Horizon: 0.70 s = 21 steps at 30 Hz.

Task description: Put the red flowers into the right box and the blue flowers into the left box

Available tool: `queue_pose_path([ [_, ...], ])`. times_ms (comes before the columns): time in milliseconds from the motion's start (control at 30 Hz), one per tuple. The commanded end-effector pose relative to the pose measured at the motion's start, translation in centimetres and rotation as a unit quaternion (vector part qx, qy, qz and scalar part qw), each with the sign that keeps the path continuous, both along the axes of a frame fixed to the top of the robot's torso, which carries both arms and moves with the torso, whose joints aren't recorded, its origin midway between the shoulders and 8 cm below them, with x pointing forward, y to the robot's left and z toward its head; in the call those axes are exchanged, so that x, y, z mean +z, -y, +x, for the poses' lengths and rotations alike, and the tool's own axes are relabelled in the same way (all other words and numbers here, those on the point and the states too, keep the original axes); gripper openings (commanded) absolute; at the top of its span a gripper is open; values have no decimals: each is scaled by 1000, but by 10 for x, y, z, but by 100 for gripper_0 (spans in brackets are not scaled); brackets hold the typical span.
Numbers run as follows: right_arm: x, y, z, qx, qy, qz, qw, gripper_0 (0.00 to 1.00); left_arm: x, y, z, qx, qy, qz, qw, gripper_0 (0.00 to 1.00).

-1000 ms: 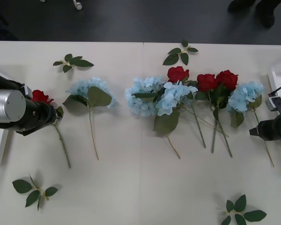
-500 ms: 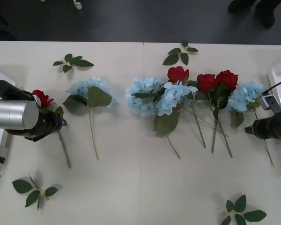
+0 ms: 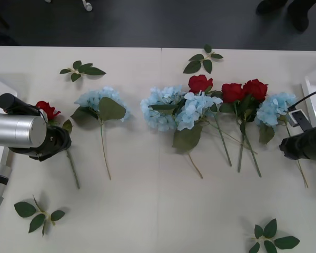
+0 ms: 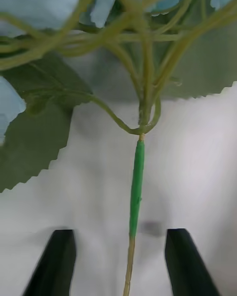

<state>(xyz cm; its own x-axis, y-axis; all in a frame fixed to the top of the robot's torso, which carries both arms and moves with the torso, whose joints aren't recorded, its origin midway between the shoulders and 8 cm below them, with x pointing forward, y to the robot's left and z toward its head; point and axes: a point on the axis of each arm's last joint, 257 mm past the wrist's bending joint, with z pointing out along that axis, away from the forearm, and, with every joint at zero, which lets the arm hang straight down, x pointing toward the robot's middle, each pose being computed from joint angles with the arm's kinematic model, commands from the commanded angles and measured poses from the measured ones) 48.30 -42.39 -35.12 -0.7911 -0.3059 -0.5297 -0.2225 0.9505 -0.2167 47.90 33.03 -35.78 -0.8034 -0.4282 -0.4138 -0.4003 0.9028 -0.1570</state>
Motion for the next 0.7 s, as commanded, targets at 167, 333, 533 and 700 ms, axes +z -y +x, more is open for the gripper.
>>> queue_pose_path([
  [167,-3,-5,0,29,-5,-15,999,3,17,5,16,-1,22,1,1000,0],
  [333,5,-9,4,29,0,-8,1000,1,27,9,21,-8,35,-2,999,0],
  [533,44,-21,0,22,-24,5,999,0,53,15,25,-24,68,-10,997,0],
  [700,100,-37,-10,19,-47,36,998,0,95,31,24,-48,118,-55,990,0],
])
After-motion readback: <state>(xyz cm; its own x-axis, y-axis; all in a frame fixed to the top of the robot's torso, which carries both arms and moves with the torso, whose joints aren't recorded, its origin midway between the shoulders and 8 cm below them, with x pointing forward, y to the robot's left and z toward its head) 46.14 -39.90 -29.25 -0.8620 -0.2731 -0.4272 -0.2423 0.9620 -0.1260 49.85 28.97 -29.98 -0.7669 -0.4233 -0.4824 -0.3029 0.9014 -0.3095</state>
